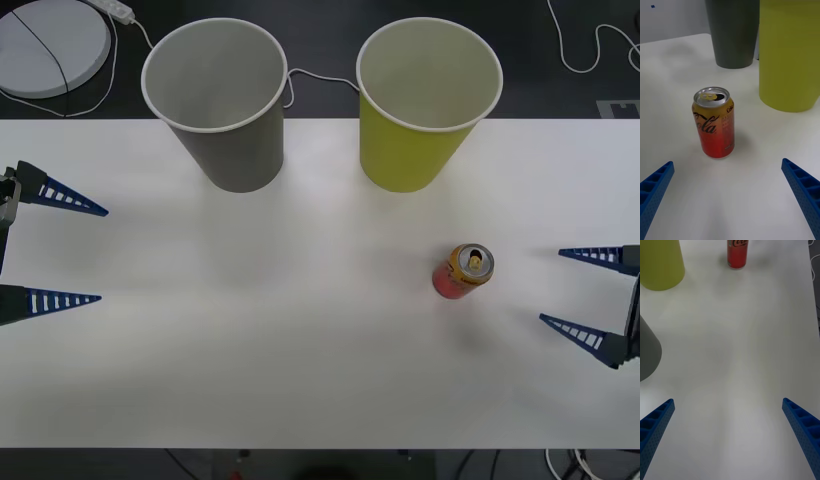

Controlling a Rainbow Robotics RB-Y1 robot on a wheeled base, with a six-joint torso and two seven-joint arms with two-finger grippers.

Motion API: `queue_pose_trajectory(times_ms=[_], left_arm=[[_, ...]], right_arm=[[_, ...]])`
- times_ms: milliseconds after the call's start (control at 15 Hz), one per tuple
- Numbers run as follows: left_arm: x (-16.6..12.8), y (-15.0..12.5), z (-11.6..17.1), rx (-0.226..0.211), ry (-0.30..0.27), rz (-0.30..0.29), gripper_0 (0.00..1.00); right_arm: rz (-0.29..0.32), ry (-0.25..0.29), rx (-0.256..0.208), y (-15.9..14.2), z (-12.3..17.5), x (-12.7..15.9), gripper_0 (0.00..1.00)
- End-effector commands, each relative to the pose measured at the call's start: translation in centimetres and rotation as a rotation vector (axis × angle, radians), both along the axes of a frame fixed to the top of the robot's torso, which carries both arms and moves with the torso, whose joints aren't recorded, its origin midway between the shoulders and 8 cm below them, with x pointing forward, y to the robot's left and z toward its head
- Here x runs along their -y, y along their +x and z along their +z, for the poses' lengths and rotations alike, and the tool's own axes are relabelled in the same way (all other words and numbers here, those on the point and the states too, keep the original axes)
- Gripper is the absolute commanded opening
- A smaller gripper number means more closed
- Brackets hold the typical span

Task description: Put the can into the green bin and the plastic bottle into the gray bin

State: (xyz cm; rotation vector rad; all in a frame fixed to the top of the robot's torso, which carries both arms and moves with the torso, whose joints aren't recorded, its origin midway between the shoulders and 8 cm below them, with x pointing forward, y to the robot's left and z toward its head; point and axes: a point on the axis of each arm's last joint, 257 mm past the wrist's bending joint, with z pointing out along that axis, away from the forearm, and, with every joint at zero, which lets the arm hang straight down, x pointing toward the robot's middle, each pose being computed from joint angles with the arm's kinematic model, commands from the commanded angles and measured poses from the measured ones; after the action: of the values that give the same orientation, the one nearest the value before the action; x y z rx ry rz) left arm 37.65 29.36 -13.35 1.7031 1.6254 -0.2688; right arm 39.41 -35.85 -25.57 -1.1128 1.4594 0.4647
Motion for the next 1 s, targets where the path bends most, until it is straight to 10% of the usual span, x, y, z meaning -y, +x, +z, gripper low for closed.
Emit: queue_pose_trajectory(times_ms=[67,1000], left_arm=[[0.0,0.0,0.0,0.0,0.0,0.0,1.0],[0.0,0.0,0.0,0.0,0.0,0.0,1.0]], right_arm=[[-0.016,0.046,0.004,0.4,-1.2,-2.0,1.0],[-0.052,0.129,0.04,3.7,-5.3,-11.4,1.0]])
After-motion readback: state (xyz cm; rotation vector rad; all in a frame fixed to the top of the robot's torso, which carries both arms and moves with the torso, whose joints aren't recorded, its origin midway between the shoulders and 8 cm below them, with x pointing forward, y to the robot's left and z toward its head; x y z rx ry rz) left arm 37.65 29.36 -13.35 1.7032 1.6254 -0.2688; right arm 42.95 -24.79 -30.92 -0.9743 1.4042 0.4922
